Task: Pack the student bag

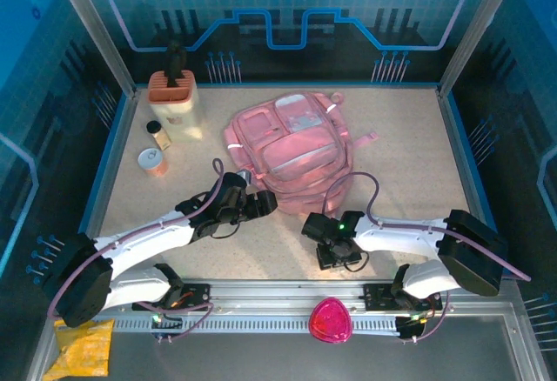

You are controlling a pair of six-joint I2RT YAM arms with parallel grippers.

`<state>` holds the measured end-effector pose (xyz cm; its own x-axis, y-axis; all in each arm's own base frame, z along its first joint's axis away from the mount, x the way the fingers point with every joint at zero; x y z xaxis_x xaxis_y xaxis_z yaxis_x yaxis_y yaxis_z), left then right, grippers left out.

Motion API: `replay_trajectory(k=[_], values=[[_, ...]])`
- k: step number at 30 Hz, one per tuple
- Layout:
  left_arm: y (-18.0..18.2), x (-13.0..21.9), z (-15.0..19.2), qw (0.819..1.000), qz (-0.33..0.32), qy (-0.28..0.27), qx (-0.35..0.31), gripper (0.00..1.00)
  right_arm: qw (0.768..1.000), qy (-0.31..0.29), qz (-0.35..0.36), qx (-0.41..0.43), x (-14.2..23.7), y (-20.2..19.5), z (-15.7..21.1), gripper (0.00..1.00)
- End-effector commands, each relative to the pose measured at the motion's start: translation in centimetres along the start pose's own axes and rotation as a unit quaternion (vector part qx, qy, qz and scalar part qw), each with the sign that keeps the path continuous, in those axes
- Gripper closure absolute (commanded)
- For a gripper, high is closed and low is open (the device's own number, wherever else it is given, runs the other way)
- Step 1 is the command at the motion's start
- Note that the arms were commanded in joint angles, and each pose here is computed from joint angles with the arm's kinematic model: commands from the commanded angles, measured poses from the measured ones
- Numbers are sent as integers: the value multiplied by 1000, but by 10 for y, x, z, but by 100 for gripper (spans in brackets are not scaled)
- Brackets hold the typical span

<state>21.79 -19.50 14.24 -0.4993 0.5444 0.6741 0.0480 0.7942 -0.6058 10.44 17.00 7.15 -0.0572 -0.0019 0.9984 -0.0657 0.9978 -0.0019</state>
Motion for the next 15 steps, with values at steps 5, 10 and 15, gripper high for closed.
replay_trajectory(k=[5, 10, 15], values=[[-1, 3, 0, 1000, -3, -4, -3, 22, 999, -24, 22, 2, 2, -7, -2, 60], [-4, 5, -4, 1000, -8, -10, -20, 20, 999, -35, 4, -3, 5, -10, -4, 64], [-18, 9, -20, 997, -23, -14, -78, 18, 999, -43, -6, -17, 16, -21, -6, 67]])
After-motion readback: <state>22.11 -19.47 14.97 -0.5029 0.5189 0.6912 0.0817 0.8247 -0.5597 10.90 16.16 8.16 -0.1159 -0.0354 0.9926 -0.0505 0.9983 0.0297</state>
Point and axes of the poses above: each hand's point on the last joint's axis, 136 mm out from that joint toward the fingers, its own x axis back along the fingers, its own y axis along the line the jaws close on, z = x × y, the point moved 6 cm from there along x, back along the fingers, and after that the axes turned 5 degrees about -x, right-handed, at the moved point
